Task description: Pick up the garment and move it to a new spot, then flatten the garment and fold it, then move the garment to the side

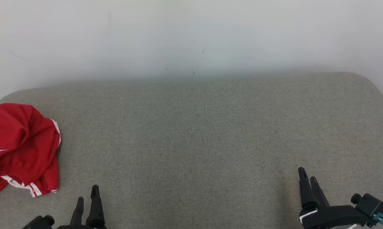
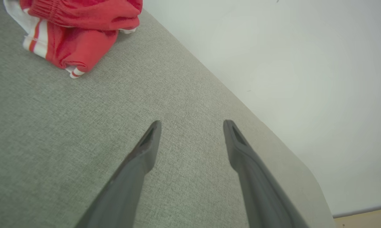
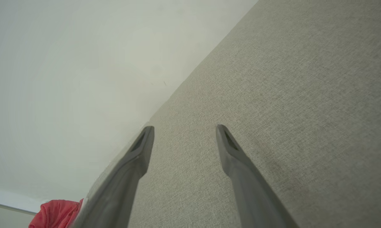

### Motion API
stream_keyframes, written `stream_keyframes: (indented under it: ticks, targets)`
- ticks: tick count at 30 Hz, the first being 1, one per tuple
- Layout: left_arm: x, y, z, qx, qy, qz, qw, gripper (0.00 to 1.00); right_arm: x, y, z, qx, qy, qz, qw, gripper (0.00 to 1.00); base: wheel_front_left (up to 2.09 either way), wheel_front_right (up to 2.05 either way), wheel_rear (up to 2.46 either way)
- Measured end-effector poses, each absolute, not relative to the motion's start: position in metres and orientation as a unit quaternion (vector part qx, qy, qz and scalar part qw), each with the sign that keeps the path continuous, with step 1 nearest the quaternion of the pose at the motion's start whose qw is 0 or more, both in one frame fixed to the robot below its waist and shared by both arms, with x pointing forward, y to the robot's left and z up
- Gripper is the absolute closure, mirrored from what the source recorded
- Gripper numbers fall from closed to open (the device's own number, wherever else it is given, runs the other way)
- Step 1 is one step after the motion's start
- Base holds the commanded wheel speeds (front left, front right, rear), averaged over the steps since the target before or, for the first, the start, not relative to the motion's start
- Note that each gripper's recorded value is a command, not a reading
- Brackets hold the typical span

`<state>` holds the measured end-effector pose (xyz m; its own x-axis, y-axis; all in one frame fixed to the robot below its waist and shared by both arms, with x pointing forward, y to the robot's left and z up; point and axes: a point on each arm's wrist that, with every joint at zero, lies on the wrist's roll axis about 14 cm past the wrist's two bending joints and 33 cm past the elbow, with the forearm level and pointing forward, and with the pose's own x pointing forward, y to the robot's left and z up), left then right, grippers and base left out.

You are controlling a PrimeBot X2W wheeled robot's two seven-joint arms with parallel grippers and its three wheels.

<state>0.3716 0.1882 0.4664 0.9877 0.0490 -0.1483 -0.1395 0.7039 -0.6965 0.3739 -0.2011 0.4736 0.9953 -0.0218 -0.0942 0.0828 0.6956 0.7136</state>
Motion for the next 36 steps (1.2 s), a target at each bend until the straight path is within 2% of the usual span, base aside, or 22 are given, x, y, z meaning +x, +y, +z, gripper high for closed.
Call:
stream_keyframes:
  ticks: [20,36]
  targets:
    - [0.3683,0.1873,0.4687,-0.247,0.049,0.049,0.967,0.0,0.3691,-0.2011,0.4679,0.254,0.042,-0.019,0.966,0.0,0.0,0.0,0.0]
    - [0.3646,0.1844,0.4706,-0.167,0.039,0.041,0.984,0.0,0.3677,-0.1984,0.4707,0.171,0.034,-0.003,0.985,0.0,0.0,0.0,0.0]
